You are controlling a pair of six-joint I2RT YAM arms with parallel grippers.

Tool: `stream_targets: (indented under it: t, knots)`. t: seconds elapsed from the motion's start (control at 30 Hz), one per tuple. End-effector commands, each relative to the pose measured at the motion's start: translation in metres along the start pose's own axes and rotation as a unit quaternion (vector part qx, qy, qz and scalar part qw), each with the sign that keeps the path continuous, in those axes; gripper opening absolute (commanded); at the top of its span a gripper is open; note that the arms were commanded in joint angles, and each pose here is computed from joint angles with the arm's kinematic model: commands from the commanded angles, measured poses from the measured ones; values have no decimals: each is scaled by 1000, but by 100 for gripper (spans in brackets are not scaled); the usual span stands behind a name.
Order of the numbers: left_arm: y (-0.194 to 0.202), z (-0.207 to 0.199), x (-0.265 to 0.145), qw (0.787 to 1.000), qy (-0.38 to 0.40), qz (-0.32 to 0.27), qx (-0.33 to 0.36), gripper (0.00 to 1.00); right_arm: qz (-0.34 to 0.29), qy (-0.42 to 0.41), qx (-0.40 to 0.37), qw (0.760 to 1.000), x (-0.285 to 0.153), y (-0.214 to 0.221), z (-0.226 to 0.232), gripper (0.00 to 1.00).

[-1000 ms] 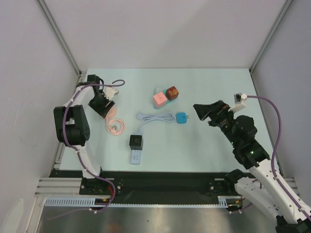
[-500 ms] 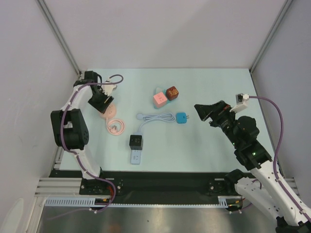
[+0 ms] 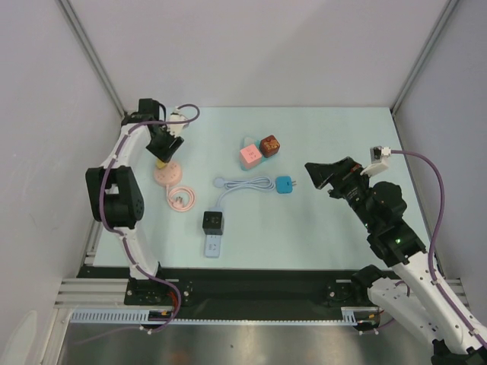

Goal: Insert the plug

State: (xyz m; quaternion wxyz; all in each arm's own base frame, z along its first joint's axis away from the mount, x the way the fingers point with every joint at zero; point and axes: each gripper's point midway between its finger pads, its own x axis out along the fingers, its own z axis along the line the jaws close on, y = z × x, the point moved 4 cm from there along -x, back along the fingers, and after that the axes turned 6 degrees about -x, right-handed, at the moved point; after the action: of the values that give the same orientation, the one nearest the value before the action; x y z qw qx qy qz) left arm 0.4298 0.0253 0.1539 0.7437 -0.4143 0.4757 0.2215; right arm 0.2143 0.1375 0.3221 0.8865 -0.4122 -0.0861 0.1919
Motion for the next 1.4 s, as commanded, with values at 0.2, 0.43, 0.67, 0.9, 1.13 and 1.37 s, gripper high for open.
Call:
stream_targets:
  t: [0.2,0.43,0.67,0.9,1.13,1.37]
  knots:
    - [-5,10,15,1000,-9,9,11,61,-29,-12,3,1000,0,-17,10,100]
    - [-3,13,22,1000,-18,14,13,57,-26,-7,1,1000,3,-14,6,100]
    - [-5,15,18,999,-26,10,16,59,-24,-10,3,1000,4,-13,6,100]
    - [-2,15,19,999,-30,15,16,57,-26,-9,3,1000,3,-14,6,100]
    - [-2,17,17,999,-34,15,17,39,-25,-9,4,1000,3,-13,6,100]
    - [14,18,24,1000,-8,13,-18,0,-24,-8,5,1000,4,-12,5,100]
